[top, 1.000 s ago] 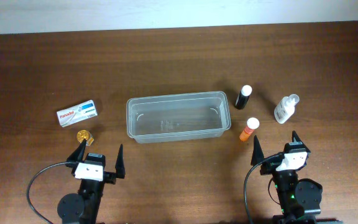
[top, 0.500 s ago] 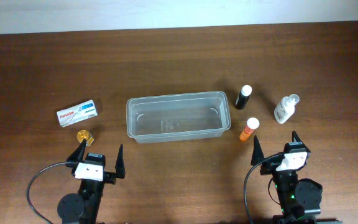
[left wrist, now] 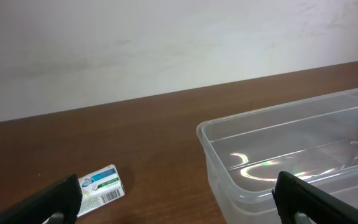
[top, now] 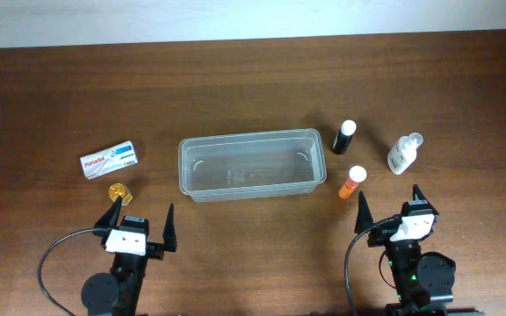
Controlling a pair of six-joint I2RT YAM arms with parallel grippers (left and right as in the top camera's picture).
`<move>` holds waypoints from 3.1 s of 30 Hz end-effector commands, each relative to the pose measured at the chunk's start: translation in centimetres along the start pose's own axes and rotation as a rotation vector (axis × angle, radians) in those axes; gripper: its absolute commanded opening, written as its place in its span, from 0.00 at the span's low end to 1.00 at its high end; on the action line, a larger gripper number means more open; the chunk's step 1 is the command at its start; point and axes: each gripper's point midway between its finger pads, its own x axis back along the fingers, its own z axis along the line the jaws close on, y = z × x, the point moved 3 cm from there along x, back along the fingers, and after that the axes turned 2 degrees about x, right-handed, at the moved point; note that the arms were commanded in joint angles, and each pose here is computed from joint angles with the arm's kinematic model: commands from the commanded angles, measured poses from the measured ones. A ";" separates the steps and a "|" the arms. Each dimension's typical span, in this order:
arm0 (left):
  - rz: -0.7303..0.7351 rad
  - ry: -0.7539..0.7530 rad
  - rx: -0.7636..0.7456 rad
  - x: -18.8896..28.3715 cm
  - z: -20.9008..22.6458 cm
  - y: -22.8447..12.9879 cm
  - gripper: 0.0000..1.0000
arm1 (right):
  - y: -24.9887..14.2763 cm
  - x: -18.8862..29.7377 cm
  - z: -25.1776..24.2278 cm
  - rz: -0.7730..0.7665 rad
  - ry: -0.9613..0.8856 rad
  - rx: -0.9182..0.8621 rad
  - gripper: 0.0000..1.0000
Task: Pack container
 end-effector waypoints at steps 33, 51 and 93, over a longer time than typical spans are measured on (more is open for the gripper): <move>0.000 0.005 -0.010 0.0 0.1 -0.1 0.99 | 11.2 1.8 0.5 0.193 0.074 -0.062 0.98; 0.000 0.005 -0.010 0.0 0.1 -0.1 0.99 | 11.6 -6.6 -1.5 0.958 0.045 -0.055 0.98; 0.000 0.005 -0.010 0.0 0.1 -0.1 0.99 | -5.0 -16.6 -11.2 1.232 -0.011 -0.161 0.89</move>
